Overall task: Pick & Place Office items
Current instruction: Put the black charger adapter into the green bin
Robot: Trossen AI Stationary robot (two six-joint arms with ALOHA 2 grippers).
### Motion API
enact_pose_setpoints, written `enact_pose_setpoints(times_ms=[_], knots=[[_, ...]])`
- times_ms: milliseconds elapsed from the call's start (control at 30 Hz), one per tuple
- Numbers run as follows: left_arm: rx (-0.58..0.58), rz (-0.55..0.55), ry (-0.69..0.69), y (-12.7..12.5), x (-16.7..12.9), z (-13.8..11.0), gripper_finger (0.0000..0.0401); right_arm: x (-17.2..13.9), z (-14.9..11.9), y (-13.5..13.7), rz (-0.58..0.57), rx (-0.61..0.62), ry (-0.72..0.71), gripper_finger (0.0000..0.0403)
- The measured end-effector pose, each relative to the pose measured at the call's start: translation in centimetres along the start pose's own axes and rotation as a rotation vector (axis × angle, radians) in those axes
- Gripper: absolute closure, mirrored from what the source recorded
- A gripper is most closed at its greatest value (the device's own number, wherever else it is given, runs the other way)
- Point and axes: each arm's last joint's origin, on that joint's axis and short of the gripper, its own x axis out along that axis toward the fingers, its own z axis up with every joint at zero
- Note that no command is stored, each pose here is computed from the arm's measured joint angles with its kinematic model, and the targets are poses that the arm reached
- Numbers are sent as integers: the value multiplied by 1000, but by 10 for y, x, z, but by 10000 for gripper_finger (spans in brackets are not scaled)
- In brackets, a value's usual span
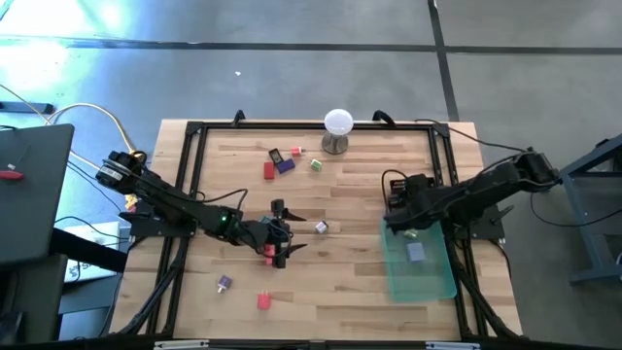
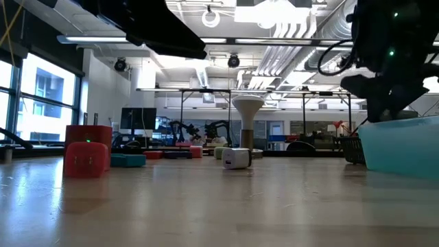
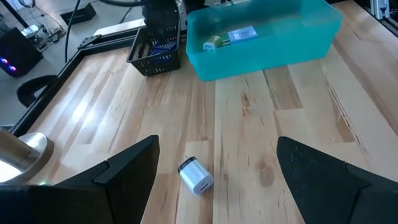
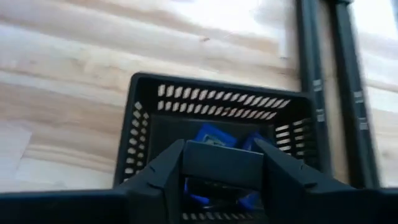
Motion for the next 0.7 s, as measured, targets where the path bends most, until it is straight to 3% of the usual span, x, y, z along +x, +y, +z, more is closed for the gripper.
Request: enact_pose_setpoints(times_ms=[233, 700], knots=[[-1, 0, 4, 0, 0, 0, 84, 20, -4, -2, -25, -24, 63, 215], [-1, 0, 5, 0, 0, -1, 84, 23, 0, -4, -50, -96, -4, 210]])
